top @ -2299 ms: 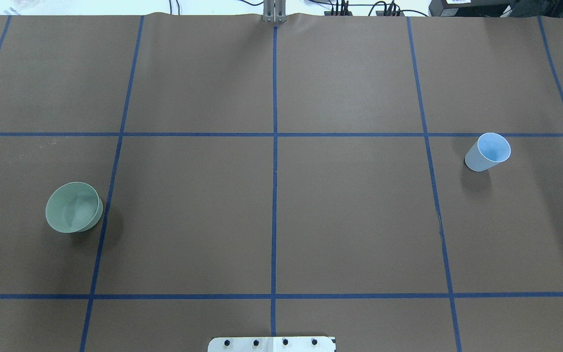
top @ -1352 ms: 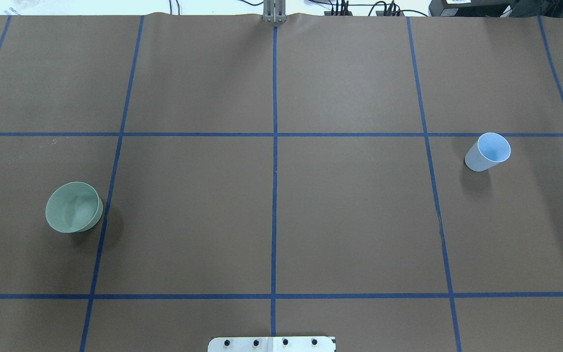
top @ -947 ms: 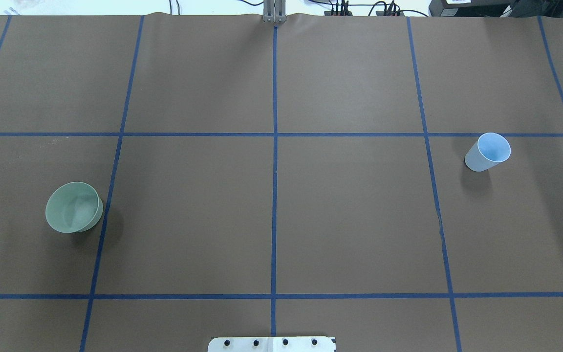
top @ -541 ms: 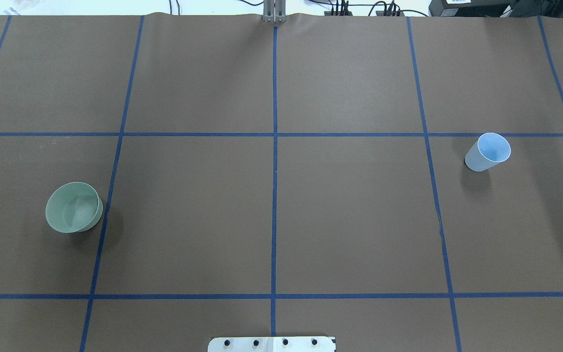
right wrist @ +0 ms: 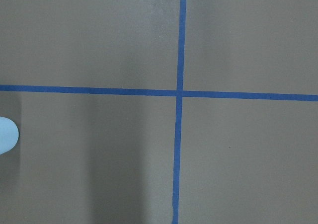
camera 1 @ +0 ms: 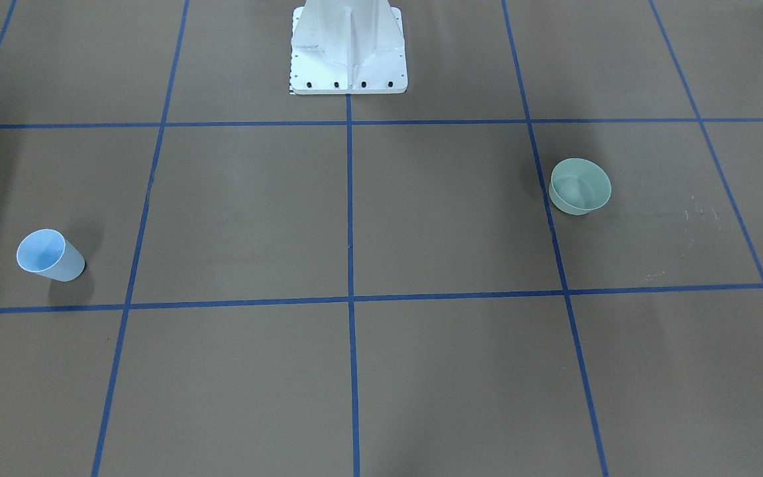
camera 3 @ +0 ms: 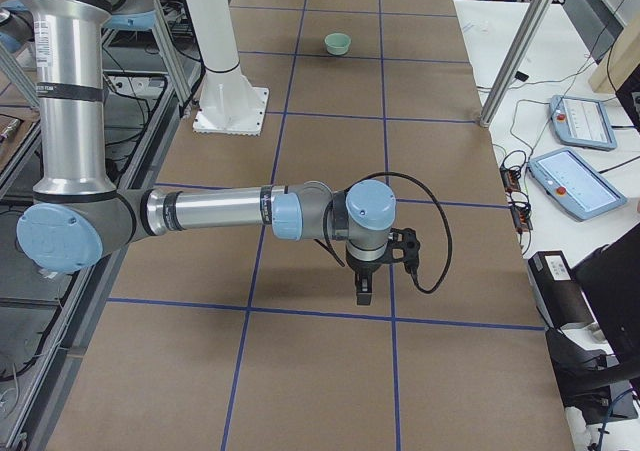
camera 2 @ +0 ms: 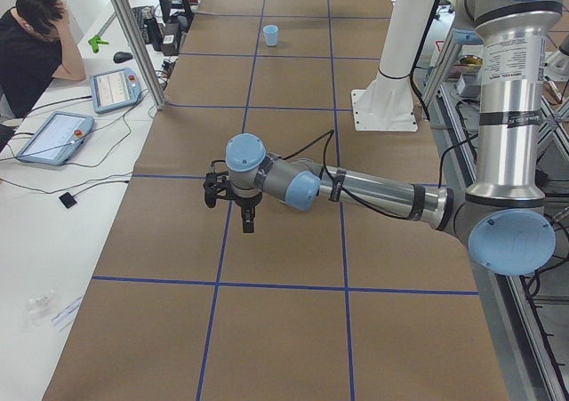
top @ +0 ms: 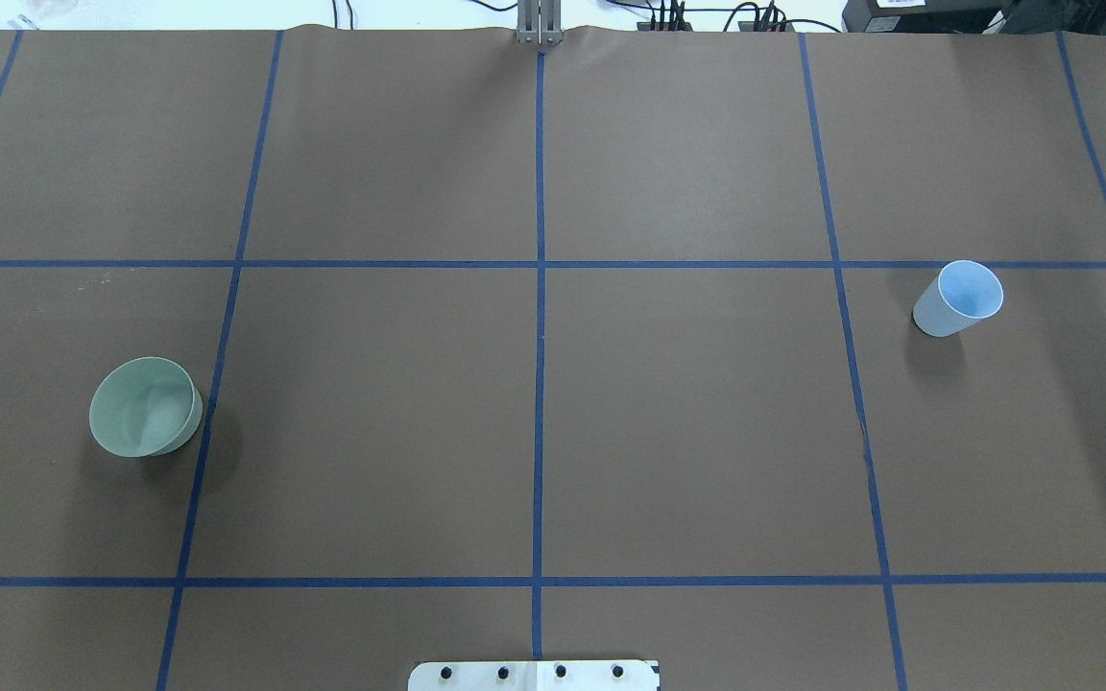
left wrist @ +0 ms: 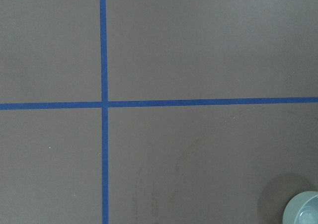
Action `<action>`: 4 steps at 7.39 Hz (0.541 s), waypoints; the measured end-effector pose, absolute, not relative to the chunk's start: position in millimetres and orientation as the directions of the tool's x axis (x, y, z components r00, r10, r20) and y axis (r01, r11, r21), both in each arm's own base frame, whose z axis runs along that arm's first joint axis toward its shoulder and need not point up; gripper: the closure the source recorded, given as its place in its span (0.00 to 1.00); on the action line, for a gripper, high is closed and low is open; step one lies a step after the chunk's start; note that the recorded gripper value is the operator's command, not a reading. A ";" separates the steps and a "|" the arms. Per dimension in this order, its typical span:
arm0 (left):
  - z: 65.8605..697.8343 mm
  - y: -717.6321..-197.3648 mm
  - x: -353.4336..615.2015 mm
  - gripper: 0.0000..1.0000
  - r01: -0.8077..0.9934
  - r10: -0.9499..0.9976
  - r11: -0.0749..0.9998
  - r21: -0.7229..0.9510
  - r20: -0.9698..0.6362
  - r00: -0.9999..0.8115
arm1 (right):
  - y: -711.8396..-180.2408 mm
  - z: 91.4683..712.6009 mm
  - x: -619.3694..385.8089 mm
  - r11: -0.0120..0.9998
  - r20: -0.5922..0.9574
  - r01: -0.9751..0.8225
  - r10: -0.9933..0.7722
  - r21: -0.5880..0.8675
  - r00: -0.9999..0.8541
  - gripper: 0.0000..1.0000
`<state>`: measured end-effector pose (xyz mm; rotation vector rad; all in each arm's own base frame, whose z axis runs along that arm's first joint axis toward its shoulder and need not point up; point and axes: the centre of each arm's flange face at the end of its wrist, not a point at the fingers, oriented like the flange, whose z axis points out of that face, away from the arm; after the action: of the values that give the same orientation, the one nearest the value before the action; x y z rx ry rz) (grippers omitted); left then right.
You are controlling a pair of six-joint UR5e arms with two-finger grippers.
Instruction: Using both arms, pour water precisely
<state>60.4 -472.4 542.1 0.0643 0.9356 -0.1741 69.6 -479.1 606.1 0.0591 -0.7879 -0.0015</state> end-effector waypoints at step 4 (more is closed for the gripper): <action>521.8 -428.9 172.3 0.00 0.156 -0.130 0.987 -0.049 -0.810 0.572 | -479.0 605.9 69.5 0.998 0.705 -0.020 -0.025 0.056 0.709 0.00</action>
<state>172.3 -428.9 521.8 0.0292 0.9478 -0.1675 69.5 -479.0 605.9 0.0604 -0.7834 -0.0030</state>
